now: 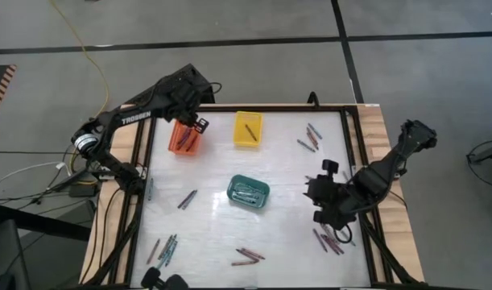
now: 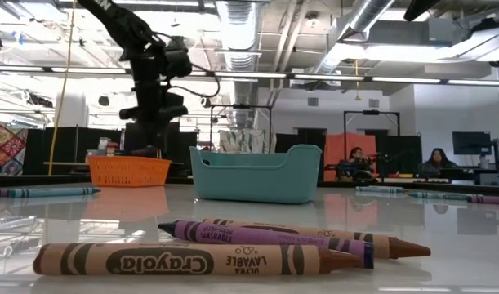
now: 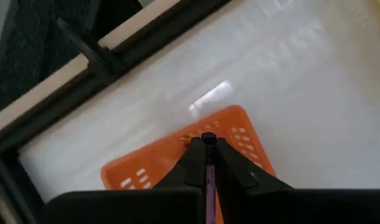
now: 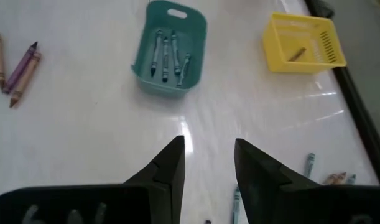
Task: Sort crayons
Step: Put the violet crayon into the orange bin, then put the blue crayon into the blue bin
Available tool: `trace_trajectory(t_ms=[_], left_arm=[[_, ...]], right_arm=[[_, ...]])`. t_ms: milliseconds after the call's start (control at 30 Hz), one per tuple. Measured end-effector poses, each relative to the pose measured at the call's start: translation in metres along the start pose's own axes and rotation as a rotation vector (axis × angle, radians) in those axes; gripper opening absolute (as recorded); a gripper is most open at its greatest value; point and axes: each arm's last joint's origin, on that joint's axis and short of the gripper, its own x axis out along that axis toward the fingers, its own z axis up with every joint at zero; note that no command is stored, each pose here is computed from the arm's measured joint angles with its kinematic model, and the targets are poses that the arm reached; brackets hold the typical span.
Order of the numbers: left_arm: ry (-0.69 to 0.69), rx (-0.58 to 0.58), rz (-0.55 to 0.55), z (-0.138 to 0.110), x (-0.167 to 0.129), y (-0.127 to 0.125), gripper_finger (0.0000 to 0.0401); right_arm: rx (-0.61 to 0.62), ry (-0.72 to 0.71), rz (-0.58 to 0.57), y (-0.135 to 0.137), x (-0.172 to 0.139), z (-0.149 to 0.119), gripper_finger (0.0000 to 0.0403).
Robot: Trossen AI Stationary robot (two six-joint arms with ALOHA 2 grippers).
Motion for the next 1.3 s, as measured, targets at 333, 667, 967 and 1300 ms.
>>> trace_trajectory(t_ms=[333,667,967,1300], left_arm=[[0.066,-0.037,0.006,-0.020,0.016,0.004,0.0042],[0.047,-0.039,-0.043,-0.019,0.016,0.001,0.0094],[-0.080,0.049,-0.152,-0.015,-0.023,-0.023,0.0107],[-0.265,0.203,-0.364,-0.044,-0.102,-0.081,0.0108]], right_arm=[[0.033,-0.015,-0.068,-0.003,-0.003,-0.005,0.0132],[0.048,0.008,-0.101,-0.005,0.002,-0.007,0.0132],[0.074,0.217,-0.241,-0.024,0.059,-0.035,0.0132],[0.192,0.249,-0.158,-0.089,0.103,-0.043,0.0132]])
